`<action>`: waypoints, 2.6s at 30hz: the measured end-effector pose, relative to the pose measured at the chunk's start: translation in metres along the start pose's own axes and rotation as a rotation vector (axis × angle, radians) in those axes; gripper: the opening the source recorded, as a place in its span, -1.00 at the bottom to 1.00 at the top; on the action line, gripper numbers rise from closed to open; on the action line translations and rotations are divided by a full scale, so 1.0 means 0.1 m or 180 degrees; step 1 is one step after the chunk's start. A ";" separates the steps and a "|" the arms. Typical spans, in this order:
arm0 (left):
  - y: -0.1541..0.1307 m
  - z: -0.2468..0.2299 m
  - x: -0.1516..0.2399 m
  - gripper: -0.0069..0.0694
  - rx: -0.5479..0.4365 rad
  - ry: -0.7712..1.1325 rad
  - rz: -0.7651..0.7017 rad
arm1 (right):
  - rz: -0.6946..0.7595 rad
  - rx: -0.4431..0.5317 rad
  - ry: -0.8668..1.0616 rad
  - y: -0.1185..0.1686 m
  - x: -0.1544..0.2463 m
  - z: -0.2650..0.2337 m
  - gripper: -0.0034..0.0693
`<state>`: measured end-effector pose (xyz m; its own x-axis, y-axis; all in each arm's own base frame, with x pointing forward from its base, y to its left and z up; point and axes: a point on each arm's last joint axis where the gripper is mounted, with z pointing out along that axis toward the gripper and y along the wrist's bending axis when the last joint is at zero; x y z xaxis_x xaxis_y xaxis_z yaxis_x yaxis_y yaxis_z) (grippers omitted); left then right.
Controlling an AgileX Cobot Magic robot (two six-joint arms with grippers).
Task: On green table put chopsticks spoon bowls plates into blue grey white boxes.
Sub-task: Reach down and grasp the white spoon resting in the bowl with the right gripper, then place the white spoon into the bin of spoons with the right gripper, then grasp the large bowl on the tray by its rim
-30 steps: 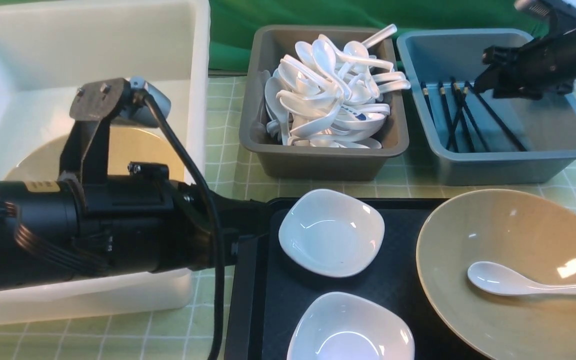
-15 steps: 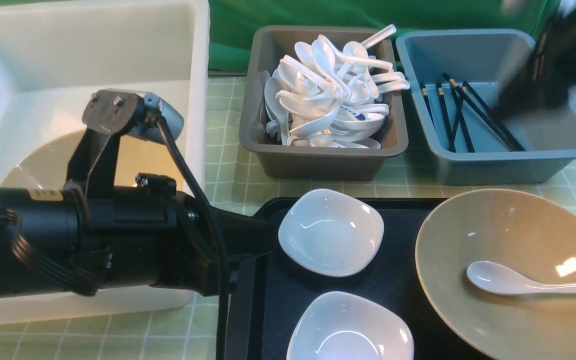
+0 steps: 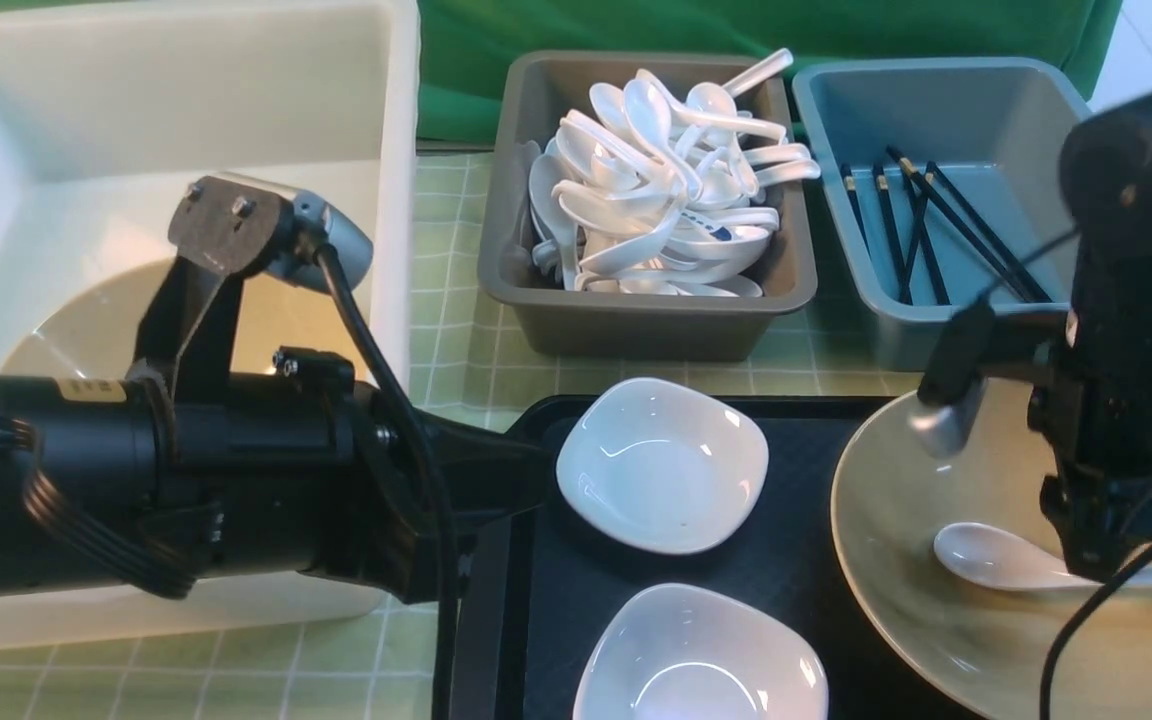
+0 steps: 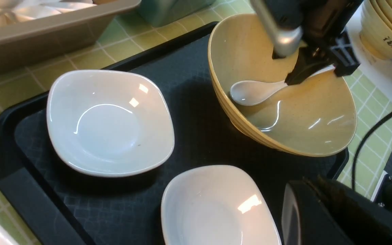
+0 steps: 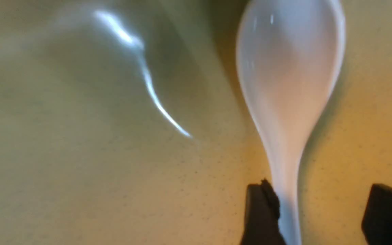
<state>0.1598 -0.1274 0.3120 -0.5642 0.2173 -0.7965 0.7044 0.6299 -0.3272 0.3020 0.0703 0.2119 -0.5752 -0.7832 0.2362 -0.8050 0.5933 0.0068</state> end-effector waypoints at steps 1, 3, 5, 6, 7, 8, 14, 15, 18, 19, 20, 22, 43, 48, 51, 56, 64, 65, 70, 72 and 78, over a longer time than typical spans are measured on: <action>0.00 0.00 0.00 -0.83 0.0001 0.0004 0.0003 | 0.0019 -0.0018 0.0036 -0.01 -0.01 0.04 0.20; 0.00 0.00 0.00 -0.83 0.0001 0.0004 0.0003 | 0.0018 -0.0066 0.0099 -0.02 -0.05 0.11 0.20; 0.00 0.00 0.00 -0.83 -0.0004 0.0008 0.0011 | 0.0007 -0.0103 0.0154 -0.03 -0.07 0.17 0.20; 0.00 0.00 0.00 -0.83 -0.0003 0.0012 0.0014 | -0.0002 -0.0125 0.0183 -0.04 -0.09 0.20 0.20; 0.00 0.00 0.01 -0.83 0.0003 0.0019 0.0014 | -0.0021 -0.0142 0.0210 -0.04 -0.10 0.23 0.18; 0.00 0.00 0.01 -0.83 0.0006 0.0022 0.0014 | -0.0043 -0.0158 0.0230 -0.04 -0.11 0.26 0.14; 0.00 0.00 0.01 -0.83 0.0005 0.0030 0.0021 | -0.0084 -0.0124 0.0178 -0.08 -0.15 0.22 -0.55; 0.00 0.00 0.01 -0.83 0.0005 0.0030 0.0022 | -0.0076 -0.0100 0.0139 -0.10 -0.17 0.18 -0.56; 0.00 0.00 0.01 -0.83 0.0007 0.0038 0.0034 | -0.0050 0.0036 -0.0058 -0.14 -0.18 -0.02 -0.54; 0.00 0.00 0.01 -0.83 0.0010 0.0041 0.0034 | -0.0051 0.0089 -0.0126 -0.15 -0.18 -0.09 -0.54; -0.01 0.00 0.02 -0.83 0.0018 0.0056 0.0039 | -0.0043 0.0222 -0.0294 -0.16 -0.15 -0.28 -0.54; -0.01 0.00 0.02 -0.83 0.0027 0.0066 0.0041 | -0.0024 0.0375 -0.0498 -0.19 -0.14 -0.51 -0.54; 0.00 0.00 0.01 -0.83 0.0006 0.0042 0.0038 | 0.1208 0.0170 -0.4119 -1.02 -1.77 -1.17 -0.40; 0.00 0.00 0.01 -0.83 -0.0016 0.0018 0.0039 | 0.1166 0.0033 -0.3912 -1.02 -1.82 -1.03 0.01; 0.00 0.00 0.01 -0.83 -0.0016 0.0018 0.0039 | 0.1053 -0.0037 -0.3837 -0.97 -1.74 -1.14 0.27; 0.02 0.00 -0.01 -0.83 -0.0077 -0.0048 0.0039 | 0.0953 -0.0015 -0.3893 -0.86 -1.20 -1.64 0.47; 0.17 0.23 0.02 -0.82 -0.0157 0.0148 -0.0224 | 0.0651 0.0226 -0.3788 -0.14 0.19 -2.42 0.46; 0.22 0.34 0.07 -0.82 -0.0130 0.0329 -0.0299 | 0.0531 0.0244 -0.3608 0.07 0.42 -2.45 0.38; 0.33 0.65 0.16 -0.82 0.0045 0.0831 -0.0482 | 0.0464 0.0354 -0.3408 0.62 1.02 -2.36 -0.03; 0.32 0.80 0.10 -0.82 0.0211 0.1028 -0.0487 | 0.0498 0.0386 -0.3442 0.86 1.25 -2.21 -0.29; 0.16 1.34 -0.25 -0.71 0.0496 0.1390 -0.0359 | 0.0953 0.0538 -0.3843 1.44 1.71 -1.45 -0.82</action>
<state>0.2428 -0.2230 0.2582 -0.7457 0.4680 -0.4742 0.6656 0.5557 -0.4982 0.1092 0.0489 0.3940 -0.4325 -0.3458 -0.8327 -0.5772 0.8157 -0.0389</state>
